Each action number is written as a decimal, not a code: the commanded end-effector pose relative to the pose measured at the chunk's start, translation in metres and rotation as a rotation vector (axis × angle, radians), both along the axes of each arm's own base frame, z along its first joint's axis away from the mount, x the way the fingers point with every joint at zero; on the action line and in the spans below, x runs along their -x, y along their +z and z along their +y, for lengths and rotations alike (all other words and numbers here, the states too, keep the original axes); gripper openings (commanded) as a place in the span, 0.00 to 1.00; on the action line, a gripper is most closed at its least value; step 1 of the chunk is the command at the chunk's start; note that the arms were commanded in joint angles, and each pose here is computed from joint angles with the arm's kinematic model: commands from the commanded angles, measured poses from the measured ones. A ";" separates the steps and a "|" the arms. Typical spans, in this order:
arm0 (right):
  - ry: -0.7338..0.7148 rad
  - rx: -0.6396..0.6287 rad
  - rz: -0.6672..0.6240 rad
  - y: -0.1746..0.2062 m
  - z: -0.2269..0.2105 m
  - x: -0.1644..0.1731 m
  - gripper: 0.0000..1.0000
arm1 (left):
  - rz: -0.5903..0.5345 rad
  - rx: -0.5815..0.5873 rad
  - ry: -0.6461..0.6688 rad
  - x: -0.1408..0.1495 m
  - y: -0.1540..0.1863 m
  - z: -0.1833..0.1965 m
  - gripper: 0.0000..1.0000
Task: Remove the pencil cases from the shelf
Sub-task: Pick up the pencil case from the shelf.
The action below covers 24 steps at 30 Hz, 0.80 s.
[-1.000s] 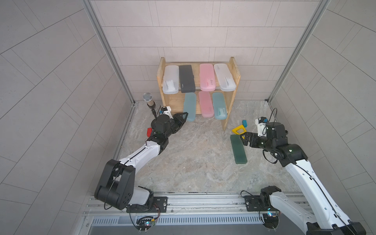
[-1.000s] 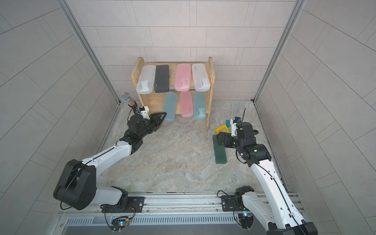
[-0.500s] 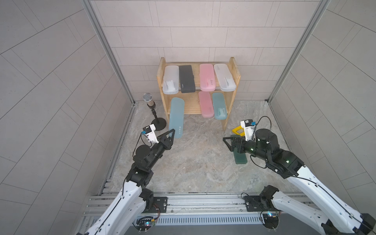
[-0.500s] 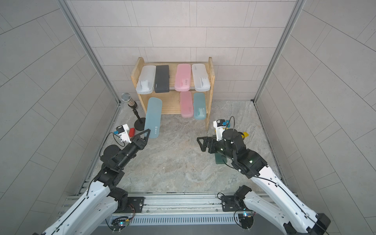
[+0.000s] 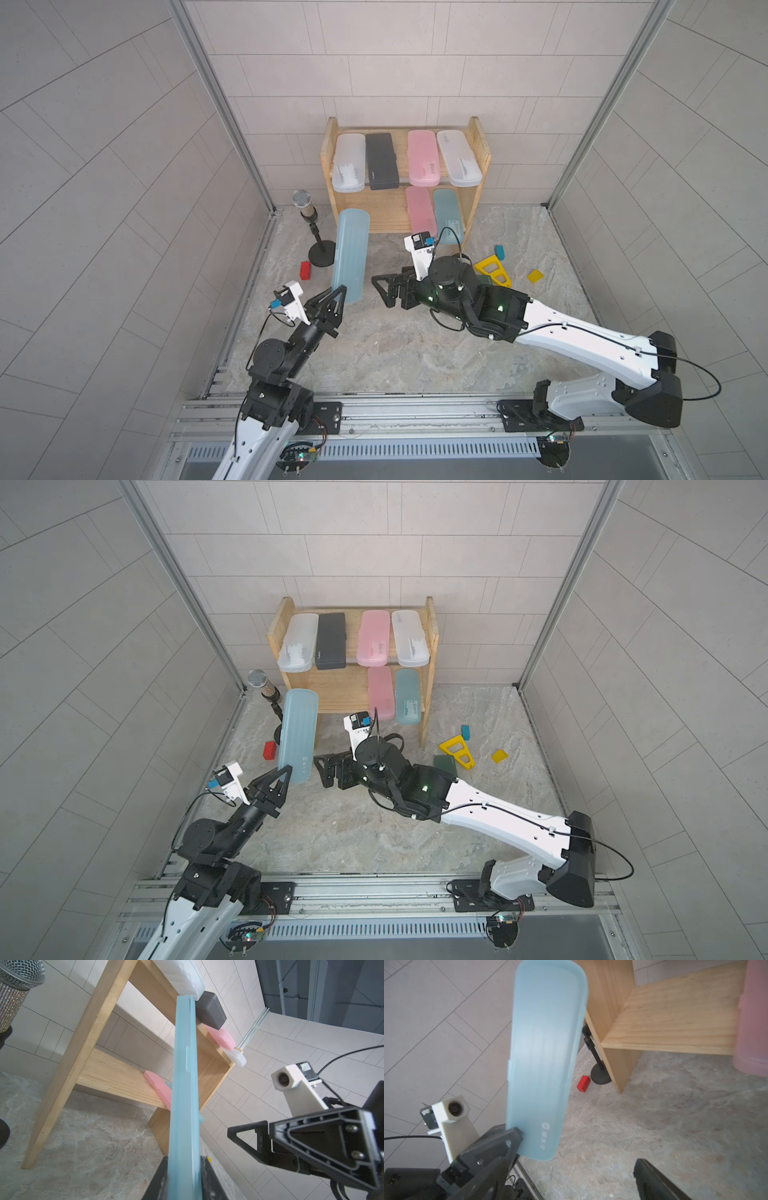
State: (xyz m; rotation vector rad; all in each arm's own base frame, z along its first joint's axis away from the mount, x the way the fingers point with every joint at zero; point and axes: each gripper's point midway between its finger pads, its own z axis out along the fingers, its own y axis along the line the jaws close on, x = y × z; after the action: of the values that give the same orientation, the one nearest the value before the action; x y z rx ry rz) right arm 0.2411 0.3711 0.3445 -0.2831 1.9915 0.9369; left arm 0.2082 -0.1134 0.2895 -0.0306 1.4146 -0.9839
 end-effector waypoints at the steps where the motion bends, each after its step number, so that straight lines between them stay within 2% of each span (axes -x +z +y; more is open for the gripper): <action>1: -0.042 -0.011 -0.051 0.017 0.010 -0.009 1.00 | -0.069 -0.029 -0.025 0.008 0.009 -0.004 0.00; 14: -0.012 0.017 -0.034 0.012 0.064 -0.026 1.00 | -0.120 -0.036 -0.017 0.020 0.009 0.000 0.00; 24: 0.004 0.011 -0.024 0.014 0.084 -0.028 1.00 | -0.134 -0.072 -0.008 0.023 0.007 0.001 0.00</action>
State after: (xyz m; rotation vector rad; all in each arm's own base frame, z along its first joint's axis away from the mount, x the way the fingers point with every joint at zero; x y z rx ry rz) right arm 0.2702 0.4498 0.3556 -0.2912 1.9766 0.9150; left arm 0.1917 -0.1108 0.2882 0.0472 1.3646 -0.9370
